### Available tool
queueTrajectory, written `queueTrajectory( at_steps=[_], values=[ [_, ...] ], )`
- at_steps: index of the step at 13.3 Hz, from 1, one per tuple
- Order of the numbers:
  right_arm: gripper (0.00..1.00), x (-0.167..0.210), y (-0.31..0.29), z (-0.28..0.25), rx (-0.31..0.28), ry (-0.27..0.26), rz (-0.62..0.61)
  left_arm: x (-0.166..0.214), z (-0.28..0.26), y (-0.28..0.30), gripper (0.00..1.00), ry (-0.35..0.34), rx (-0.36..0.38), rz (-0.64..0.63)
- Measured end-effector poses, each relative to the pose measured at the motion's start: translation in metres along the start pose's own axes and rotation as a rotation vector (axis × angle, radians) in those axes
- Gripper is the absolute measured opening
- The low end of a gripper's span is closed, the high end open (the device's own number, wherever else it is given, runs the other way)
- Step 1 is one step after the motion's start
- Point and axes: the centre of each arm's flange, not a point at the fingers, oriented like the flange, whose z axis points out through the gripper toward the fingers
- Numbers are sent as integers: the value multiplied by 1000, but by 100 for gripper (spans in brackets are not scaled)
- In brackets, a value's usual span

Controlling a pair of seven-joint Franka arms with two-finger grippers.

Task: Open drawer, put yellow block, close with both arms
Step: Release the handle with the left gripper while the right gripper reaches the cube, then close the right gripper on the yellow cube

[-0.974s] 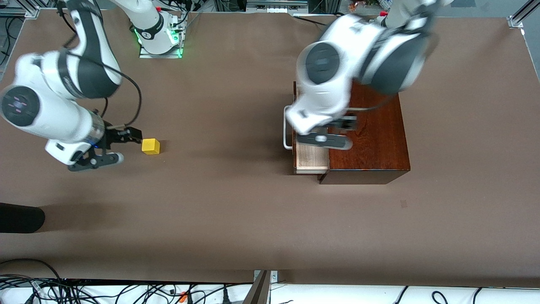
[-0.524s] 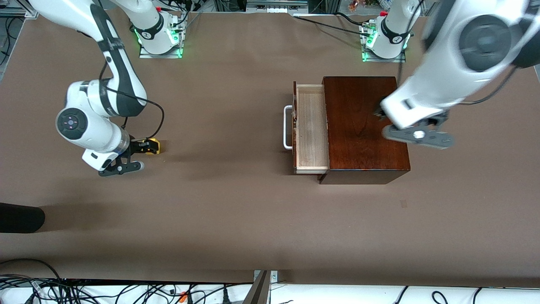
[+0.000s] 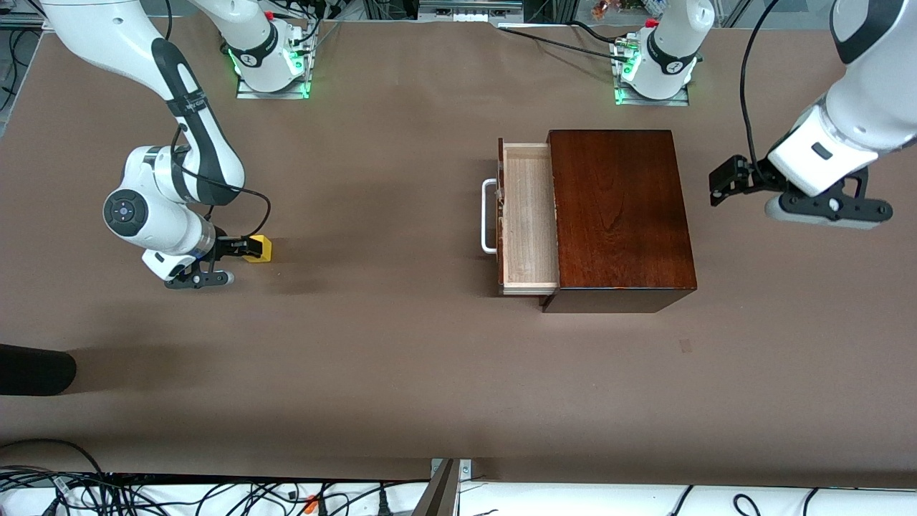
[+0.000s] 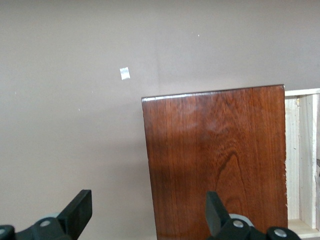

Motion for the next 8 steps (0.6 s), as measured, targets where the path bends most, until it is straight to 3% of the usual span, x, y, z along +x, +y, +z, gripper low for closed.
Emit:
queueTrajectory(
  at_steps=[3,8],
  values=[
    [100,0,-3,0,6,0,5,-16,-4,27,100,-5,55,-18],
    [100,-7,-7,9,9,-21,2,-17,-5,19,100,-18,61,49]
  ],
)
